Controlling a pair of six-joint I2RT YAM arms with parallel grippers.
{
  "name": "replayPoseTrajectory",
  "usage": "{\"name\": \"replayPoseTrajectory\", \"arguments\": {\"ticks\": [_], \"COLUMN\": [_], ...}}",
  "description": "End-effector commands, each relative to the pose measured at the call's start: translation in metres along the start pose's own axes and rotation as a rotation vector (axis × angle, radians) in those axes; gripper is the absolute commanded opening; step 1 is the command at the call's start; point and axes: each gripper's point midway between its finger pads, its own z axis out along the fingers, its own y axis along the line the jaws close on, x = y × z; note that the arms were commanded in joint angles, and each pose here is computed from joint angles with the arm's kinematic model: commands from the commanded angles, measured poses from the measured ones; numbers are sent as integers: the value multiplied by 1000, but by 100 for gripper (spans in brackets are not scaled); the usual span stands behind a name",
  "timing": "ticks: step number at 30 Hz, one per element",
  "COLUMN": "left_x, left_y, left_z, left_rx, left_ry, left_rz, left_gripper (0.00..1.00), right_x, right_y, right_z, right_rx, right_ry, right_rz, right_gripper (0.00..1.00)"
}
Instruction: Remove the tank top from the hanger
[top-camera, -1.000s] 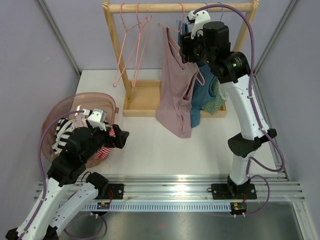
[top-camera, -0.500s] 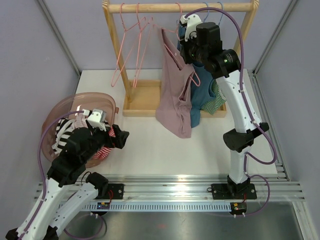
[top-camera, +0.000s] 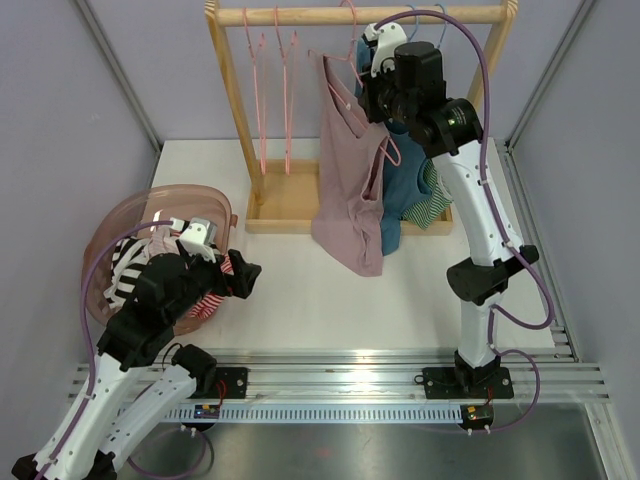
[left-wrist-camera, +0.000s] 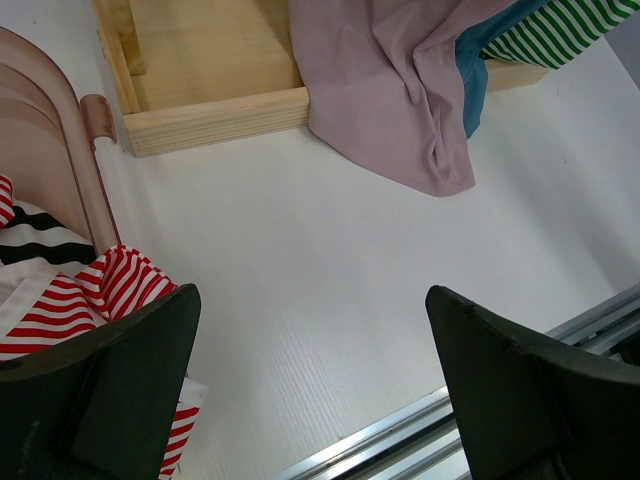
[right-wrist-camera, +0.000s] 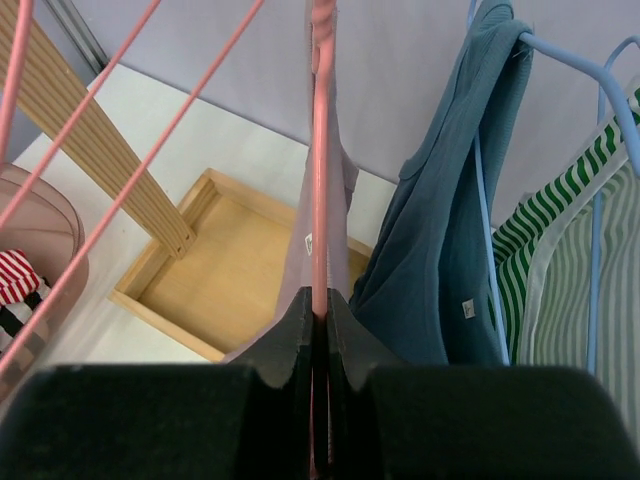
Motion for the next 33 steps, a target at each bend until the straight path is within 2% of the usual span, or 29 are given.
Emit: {"name": "replayPoseTrajectory", "arguments": {"ticks": [1, 14, 23, 28, 29, 31, 32, 33], "left_x": [-11, -14, -32, -60, -69, -93, -102, -118], "left_y": [-7, -6, -19, -32, -35, -44, -47, -53], "left_z": [1, -1, -9, -20, -24, -33, -36, -42], "left_rx": [35, 31, 87, 130, 142, 163, 171, 190], "left_ry": [-42, -57, -117, -185, -206, -255, -272, -295], "left_rz": [18, 13, -3, -37, -44, -67, -71, -80], "left_gripper": [99, 99, 99, 99, 99, 99, 99, 99], "right_x": [-71, -89, -89, -56, -56, -28, -27, -4], "right_y": [-2, 3, 22, 27, 29, 34, 36, 38], "right_z": [-42, -80, -136, -155, -173, -176, -197, -193], "right_rx": [-3, -38, -154, -178, -191, -214, -226, -230], "right_ry": [-238, -308, -345, -264, -278, -208, -228, -169], "right_rz": [56, 84, 114, 152, 155, 182, 186, 207], "right_gripper": [0, 0, 0, 0, 0, 0, 0, 0]}}
